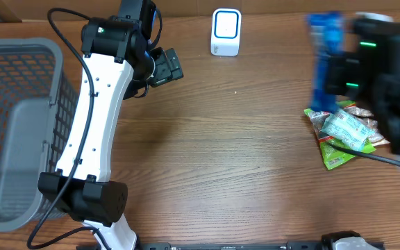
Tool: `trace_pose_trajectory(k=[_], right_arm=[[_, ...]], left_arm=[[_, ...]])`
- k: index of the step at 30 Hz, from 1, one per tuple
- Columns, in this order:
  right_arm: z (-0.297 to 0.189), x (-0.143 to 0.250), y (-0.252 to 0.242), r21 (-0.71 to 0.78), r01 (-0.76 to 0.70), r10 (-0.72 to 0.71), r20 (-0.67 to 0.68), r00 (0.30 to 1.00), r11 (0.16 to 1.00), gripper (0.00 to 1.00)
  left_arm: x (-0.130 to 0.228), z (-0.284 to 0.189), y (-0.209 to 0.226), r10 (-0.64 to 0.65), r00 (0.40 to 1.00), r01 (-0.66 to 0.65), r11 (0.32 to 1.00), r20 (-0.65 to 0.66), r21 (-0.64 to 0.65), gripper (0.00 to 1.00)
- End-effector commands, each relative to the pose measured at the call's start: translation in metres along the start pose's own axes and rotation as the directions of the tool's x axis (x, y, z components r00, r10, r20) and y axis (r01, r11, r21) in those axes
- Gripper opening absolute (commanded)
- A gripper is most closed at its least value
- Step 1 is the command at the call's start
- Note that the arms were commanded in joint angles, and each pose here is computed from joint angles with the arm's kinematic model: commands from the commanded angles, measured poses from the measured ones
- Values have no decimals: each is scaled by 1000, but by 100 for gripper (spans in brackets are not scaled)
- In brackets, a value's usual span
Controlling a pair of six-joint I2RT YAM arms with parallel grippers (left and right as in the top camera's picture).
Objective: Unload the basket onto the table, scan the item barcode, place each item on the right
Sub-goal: 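Carry the blue wrapper to the right pile and release it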
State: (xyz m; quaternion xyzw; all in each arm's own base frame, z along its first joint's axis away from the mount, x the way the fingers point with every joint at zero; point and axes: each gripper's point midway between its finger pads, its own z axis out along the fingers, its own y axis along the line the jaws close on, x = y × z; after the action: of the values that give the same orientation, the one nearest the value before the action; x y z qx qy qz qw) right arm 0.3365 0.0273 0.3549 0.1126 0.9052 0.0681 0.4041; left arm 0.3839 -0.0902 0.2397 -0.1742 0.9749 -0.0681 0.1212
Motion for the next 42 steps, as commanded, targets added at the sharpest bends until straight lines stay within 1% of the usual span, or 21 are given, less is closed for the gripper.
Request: trace_pose_trajectory(k=[1, 4, 6, 9, 10, 11, 12, 14, 16, 17, 18, 20, 22, 24, 26, 27, 28, 32, 35, 37, 42], right_arm=[[0, 5, -45, 3, -287, 286, -77, 955, 958, 4], [31, 29, -88, -23, -410, 393, -243, 887, 912, 4], [50, 44, -102, -35, -453, 420, -318, 850, 891, 4], [84, 74, -127, 21, -508, 468, -424, 776, 861, 4], [102, 90, -135, 53, -529, 488, -471, 735, 847, 4], [112, 99, -139, 56, -520, 476, -497, 726, 852, 4], [124, 109, -142, 63, -517, 469, -525, 710, 854, 25], [136, 119, -148, 85, -520, 475, -550, 687, 850, 37], [144, 125, -155, 115, -510, 481, -556, 678, 852, 55], [143, 124, -158, 124, -502, 481, -549, 684, 856, 62], [141, 119, -159, 122, -502, 482, -538, 692, 856, 65], [136, 112, -158, 112, -501, 479, -524, 704, 858, 67], [126, 101, -153, 81, -477, 446, -515, 731, 875, 68], [111, 85, -137, 7, -418, 364, -504, 783, 909, 69], [95, 73, -123, -42, -357, 294, -483, 825, 933, 71], [74, 61, -104, -96, -282, 212, -446, 870, 955, 78], [64, 55, -95, -119, -245, 174, -423, 889, 962, 83], [11, 38, -56, -170, -67, 16, -284, 959, 983, 93], [-35, 38, -21, -234, 51, -91, -162, 983, 971, 100], [-68, 44, 0, -283, 116, -145, -82, 986, 952, 100], [-114, 59, 9, -306, 166, -172, 8, 985, 937, 100]], left_arm=[[1, 5, -1, 0, 1000, 0, 1000, -7, -11, 100], [1, 5, -1, 0, 1000, 0, 1000, -7, -11, 100], [0, 5, -1, 0, 1000, 0, 1000, -6, -10, 100], [0, 5, -1, 1, 1000, -1, 1000, -6, -10, 100], [1, 5, -1, 0, 1000, 0, 1000, -9, -12, 100], [0, 5, -1, 0, 1000, 0, 1000, -5, -10, 100], [-2, 5, -2, 1, 1000, -1, 1000, 4, -7, 100], [-5, 5, -2, 18, 1000, -18, 1000, 18, -13, 86], [-9, 0, -4, 95, 995, -95, 995, 36, -3, 62], [-8, -7, -3, 142, 989, -142, 990, 38, -5, 55], [-8, -21, 0, 157, 986, -156, 988, 53, -17, 55], [-9, -37, 5, 156, 985, -154, 987, 75, -38, 57], [-9, -65, 9, 153, 981, -149, 988, 118, -46, 63], [-10, -90, 0, 178, 967, -183, 983, 182, 14, 85], [-9, -109, -1, 169, 957, -183, 982, 234, 38, 94], [-6, -129, 1, 163, 945, -187, 981, 285, 60, 100], [-3, -137, 3, 160, 940, -188, 980, 302, 66, 100], [5, -159, 8, 156, 922, -197, 977, 354, 84, 100], [6, -164, 9, 153, 919, -198, 976, 363, 89, 100], [5, -160, 8, 155, 922, -197, 977, 355, 85, 100], [5, -158, 7, 156, 924, -197, 977, 350, 83, 100]])
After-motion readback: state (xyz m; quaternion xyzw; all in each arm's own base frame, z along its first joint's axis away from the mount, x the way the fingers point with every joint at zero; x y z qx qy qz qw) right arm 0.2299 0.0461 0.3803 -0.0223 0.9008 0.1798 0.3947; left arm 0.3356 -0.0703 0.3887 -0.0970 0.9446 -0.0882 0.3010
